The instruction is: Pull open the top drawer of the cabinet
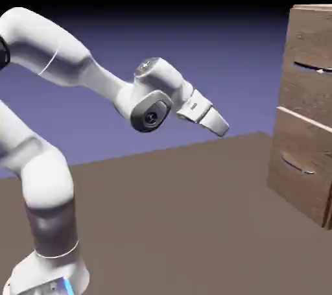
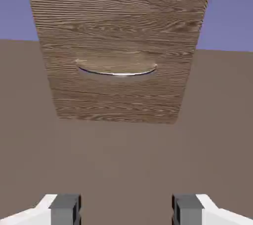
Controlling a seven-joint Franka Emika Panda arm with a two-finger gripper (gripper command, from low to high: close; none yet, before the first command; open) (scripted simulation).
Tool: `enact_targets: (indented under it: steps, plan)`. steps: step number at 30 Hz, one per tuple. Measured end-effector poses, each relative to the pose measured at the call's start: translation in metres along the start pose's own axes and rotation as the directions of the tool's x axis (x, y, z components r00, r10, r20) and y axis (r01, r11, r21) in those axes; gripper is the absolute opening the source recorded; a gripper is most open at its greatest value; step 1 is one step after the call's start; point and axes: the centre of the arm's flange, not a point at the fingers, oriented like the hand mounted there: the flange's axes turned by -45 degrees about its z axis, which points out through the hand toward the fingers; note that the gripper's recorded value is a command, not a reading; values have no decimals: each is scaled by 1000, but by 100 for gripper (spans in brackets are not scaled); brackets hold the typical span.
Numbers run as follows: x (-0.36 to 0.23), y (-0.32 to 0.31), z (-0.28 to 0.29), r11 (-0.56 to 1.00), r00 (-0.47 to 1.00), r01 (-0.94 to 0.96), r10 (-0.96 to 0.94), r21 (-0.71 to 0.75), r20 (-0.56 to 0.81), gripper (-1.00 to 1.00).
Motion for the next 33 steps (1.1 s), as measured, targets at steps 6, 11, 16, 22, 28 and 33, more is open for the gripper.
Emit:
enact_targets:
  steps: [6,11,16,22,28,33]
  plan:
    - [54,31,-49,964,956,-263,255,-36,-146,0]
    - [89,44,-91,896,865,-443,425,-8,-266,0]
    - [118,44,-130,815,746,-577,556,63,-367,0]
    - [148,29,-164,717,593,-673,670,182,-446,0]
    - [174,2,-176,629,457,-712,753,313,-474,0]
    - [194,-25,-166,561,365,-717,808,415,-461,0]
